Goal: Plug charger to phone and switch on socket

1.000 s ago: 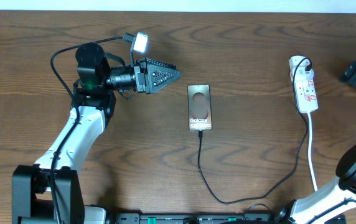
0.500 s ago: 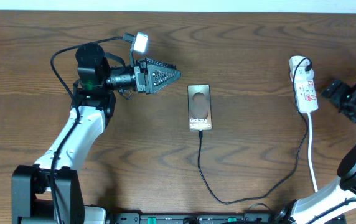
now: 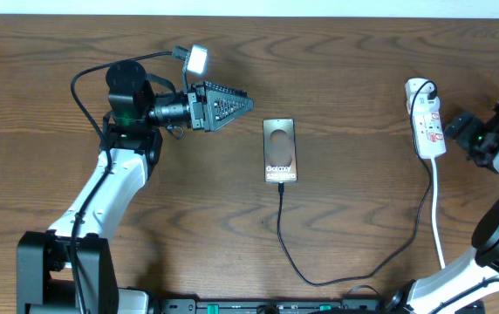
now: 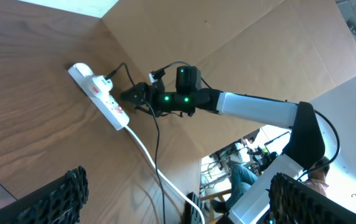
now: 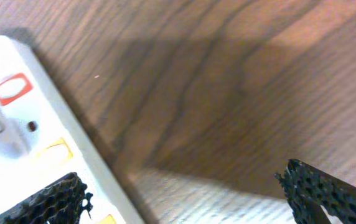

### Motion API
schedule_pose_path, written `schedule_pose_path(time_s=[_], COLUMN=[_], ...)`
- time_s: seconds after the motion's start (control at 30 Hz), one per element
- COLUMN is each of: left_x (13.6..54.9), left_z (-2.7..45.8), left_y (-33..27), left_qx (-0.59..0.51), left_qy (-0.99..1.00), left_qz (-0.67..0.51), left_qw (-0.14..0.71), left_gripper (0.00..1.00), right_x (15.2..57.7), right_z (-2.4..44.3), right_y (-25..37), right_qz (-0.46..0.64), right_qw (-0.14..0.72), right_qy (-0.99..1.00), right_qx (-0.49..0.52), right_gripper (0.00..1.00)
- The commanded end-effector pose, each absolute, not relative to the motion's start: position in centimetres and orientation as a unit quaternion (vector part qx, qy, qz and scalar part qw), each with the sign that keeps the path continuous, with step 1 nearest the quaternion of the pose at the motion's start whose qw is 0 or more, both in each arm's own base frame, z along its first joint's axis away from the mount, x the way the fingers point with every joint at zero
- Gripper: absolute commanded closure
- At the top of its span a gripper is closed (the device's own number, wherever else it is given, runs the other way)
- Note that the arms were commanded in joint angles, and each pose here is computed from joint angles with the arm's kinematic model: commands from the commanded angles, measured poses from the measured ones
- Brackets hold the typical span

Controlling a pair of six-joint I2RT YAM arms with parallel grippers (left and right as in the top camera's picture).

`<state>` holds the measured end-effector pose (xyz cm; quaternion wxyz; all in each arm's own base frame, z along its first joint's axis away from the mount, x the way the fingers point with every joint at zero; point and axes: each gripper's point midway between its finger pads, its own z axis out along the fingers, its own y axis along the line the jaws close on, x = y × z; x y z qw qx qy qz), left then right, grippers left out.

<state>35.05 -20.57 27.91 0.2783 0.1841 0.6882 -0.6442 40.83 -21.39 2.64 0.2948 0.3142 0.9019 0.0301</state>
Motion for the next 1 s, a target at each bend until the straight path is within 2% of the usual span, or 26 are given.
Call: schedule_pose_path(time_s=[0.0,0.33,0.73,0.97], left_x=[34.8,34.8,34.8,34.8], left_z=[29.2,29.2,29.2,29.2], left_y=[-20.6,-20.6,-20.6,-20.6], left_qx=[0.206,0.206,0.206,0.206], left_qy=[0.678,0.678,0.678,0.678], left_qz=[-0.64,-0.64,-0.64,-0.64], left_qw=[0.297,0.297,0.297,0.297], left_gripper=[0.07,0.06,0.07,0.06], right_x=[42.2,43.4,42.8,43.6], right_z=[2.8,5.9,2.3,2.3], right_y=[-20.8,-21.3,-21.3,-21.8], right_qz=[0.037,0.036,0.047,0.048], right_qw=[0.299,0.292,0.174,0.185], right_qy=[0.907,0.912,0.941,0.938], right_qx=[0.295,0.286,0.286,0.287], right_gripper=[0.01,0.01,0.01,0.01])
